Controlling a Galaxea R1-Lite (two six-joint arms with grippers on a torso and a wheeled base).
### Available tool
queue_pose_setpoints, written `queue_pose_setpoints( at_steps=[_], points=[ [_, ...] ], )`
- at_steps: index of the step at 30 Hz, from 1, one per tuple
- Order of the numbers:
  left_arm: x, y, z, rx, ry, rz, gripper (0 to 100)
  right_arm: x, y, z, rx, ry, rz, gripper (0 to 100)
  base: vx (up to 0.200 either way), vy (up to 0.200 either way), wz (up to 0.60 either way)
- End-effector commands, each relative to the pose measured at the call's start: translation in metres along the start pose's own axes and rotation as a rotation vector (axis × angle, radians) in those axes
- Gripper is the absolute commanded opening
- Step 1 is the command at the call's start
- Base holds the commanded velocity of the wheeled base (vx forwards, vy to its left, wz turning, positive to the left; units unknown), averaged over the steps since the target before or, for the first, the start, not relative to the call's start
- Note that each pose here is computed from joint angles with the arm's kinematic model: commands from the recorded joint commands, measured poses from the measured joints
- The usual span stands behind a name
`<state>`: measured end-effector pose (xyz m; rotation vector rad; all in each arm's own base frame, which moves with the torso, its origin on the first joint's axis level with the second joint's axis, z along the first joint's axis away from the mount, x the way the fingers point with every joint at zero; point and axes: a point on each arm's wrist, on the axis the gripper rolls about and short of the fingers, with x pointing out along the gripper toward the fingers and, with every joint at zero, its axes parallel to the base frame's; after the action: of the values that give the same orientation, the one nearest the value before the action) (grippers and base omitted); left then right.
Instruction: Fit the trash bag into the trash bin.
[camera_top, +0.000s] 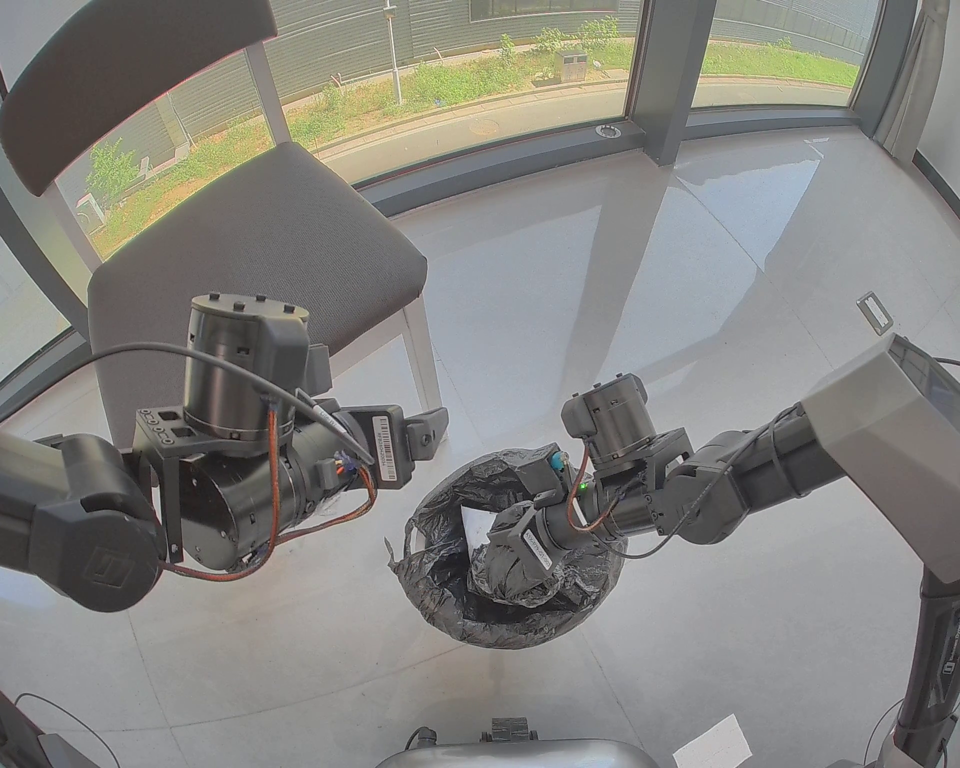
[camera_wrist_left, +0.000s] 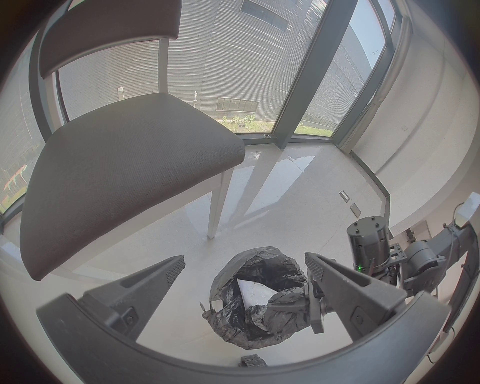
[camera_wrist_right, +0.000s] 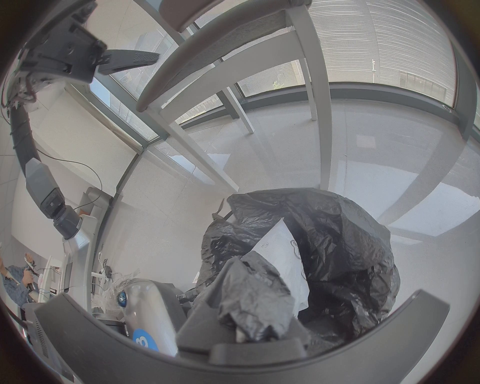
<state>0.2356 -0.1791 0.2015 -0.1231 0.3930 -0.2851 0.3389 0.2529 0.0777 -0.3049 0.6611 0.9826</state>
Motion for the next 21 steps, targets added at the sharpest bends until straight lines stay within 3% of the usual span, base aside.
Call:
queue_pose_setpoints(
  at_steps=[1, 7, 8, 21],
  points=[
    [-0.008, 0.007, -0.001, -0.007, -0.006, 0.011, 100, 0.023, -0.012, -0.01, 0.021, 0.035, -0.003, 0, 0.0, 0.0, 0.0],
    [-0.015, 0.017, 0.0, -0.018, -0.023, 0.029, 100, 0.036, -0.014, -0.016, 0.034, 0.054, 0.0, 0, 0.0, 0.0, 0.0],
    [-0.015, 0.017, 0.0, -0.018, -0.023, 0.029, 100, 0.036, -0.014, -0.016, 0.034, 0.054, 0.0, 100, 0.0, 0.0, 0.0],
    [-0.021, 0.022, 0.001, -0.025, -0.034, 0.034, 100, 0.015, -0.019, 0.017, 0.063, -0.055, -0.039, 100, 0.0, 0.0, 0.0]
  ],
)
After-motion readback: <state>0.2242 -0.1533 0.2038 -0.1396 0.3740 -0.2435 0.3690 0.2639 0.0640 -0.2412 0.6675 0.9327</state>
